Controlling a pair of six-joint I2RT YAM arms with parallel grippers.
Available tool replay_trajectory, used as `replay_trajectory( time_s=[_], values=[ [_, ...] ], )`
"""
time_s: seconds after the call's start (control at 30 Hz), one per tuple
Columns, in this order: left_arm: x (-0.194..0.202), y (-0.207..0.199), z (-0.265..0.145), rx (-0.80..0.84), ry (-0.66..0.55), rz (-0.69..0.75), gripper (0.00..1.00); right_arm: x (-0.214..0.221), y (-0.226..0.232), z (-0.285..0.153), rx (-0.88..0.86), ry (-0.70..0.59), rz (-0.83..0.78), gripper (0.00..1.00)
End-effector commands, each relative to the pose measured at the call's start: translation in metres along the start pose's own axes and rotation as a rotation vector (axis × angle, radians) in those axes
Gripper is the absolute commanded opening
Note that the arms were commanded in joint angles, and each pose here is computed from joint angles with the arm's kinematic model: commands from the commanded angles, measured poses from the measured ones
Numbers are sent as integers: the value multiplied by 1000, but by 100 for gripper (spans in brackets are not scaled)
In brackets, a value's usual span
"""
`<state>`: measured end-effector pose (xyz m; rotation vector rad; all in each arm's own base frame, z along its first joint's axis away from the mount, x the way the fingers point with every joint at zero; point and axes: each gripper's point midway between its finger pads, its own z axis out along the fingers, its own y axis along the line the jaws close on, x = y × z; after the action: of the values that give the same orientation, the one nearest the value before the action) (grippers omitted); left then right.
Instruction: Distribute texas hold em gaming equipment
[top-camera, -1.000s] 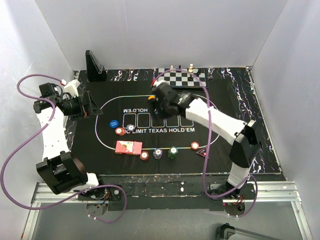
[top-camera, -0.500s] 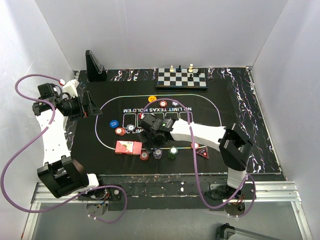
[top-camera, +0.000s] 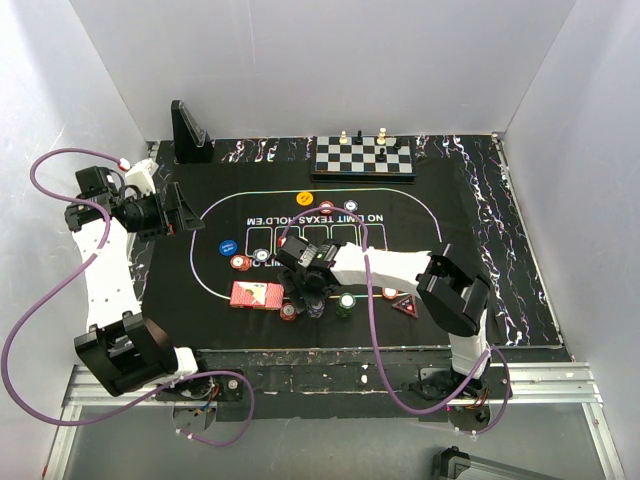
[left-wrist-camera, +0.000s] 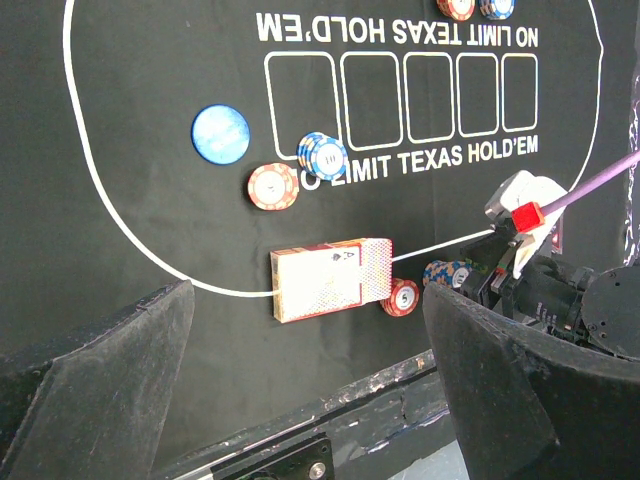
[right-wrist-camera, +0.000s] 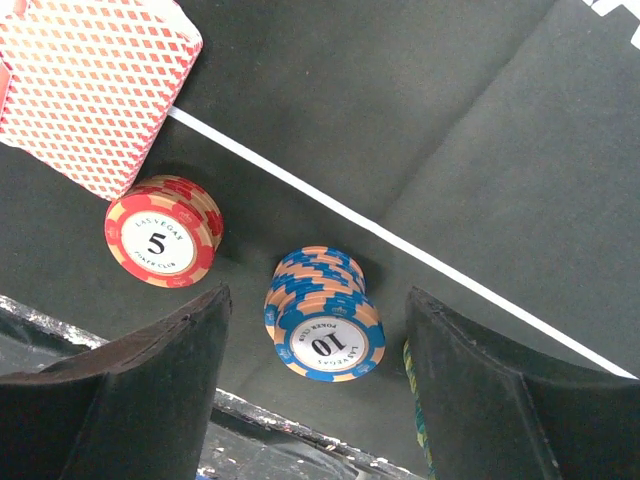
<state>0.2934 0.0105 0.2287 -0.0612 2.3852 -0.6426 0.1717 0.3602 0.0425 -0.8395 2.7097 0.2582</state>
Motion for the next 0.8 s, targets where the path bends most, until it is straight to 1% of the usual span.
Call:
replay_trajectory(
  time_s=[0.0, 0.1, 0.4, 0.53, 0.63, 0.77],
  values=[
    [-6, -8, -11, -4, -39, 26, 100, -1, 4, 1, -12, -13, 8, 73],
    [-6, -7, -10, -4, -36, 24, 100, 1, 3, 0, -11, -11, 13, 66],
    [-6, -7, -10, -5, -39, 31, 100, 7, 2, 4, -8, 13, 14, 59],
    [-6, -6, -10, -6, -37, 30, 100, 5, 1, 0, -6, -2, 20, 50],
    [-8, -7, -10, -5, -43, 30, 100, 4, 2, -2, -8, -2, 21, 46],
    [-9, -8, -11, -4, -47, 33, 100, 1, 0, -5, -2, -19, 21, 34]
  ],
)
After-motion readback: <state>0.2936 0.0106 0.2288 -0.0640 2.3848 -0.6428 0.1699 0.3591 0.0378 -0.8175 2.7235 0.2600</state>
